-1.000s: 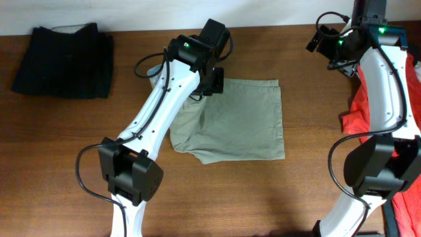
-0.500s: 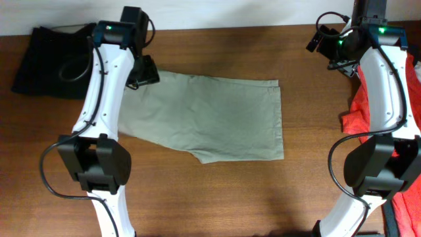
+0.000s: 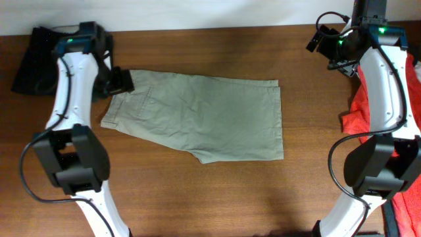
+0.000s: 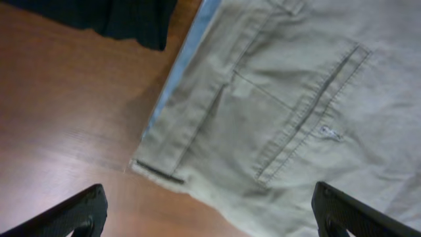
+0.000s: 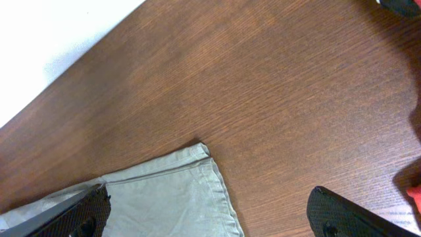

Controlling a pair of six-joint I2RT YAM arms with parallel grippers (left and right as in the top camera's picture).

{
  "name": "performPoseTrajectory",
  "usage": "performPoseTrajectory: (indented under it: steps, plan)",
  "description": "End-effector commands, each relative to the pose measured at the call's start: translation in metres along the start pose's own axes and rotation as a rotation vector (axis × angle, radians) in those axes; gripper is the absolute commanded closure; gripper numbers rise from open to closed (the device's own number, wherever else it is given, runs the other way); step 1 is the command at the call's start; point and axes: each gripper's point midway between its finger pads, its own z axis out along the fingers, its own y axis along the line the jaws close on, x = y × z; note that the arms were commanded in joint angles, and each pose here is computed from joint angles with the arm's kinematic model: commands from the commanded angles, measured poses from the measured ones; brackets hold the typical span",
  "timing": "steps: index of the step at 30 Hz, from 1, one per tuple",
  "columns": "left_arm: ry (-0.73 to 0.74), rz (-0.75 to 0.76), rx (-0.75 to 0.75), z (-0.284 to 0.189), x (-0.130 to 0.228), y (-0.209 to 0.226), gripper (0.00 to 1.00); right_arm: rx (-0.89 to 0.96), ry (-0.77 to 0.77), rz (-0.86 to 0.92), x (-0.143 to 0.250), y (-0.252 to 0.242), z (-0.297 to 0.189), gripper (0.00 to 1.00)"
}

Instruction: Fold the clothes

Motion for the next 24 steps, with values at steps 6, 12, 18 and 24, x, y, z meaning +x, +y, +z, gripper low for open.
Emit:
performPoseTrajectory:
  steps: [6, 12, 18, 24]
  plan:
    - [-0.015, -0.009, 0.387, 0.013, -0.003, 0.026, 0.01, -0.005, -0.014, -0.006, -0.005, 0.002, -0.002, 0.01]
    - [0.084, -0.047, 0.367, 0.056, 0.009, 0.034, 0.01, -0.005, -0.014, -0.006, -0.005, 0.002, -0.002, 0.01]
    - [0.213, -0.104, 0.294, 0.095, 0.029, 0.044, 0.01, -0.005, -0.014, -0.006, -0.005, 0.002, -0.002, 0.01]
    - [0.295, -0.173, 0.268, 0.105, 0.044, 0.046, 0.06, -0.005, -0.014, -0.006, -0.005, 0.002, -0.002, 0.01]
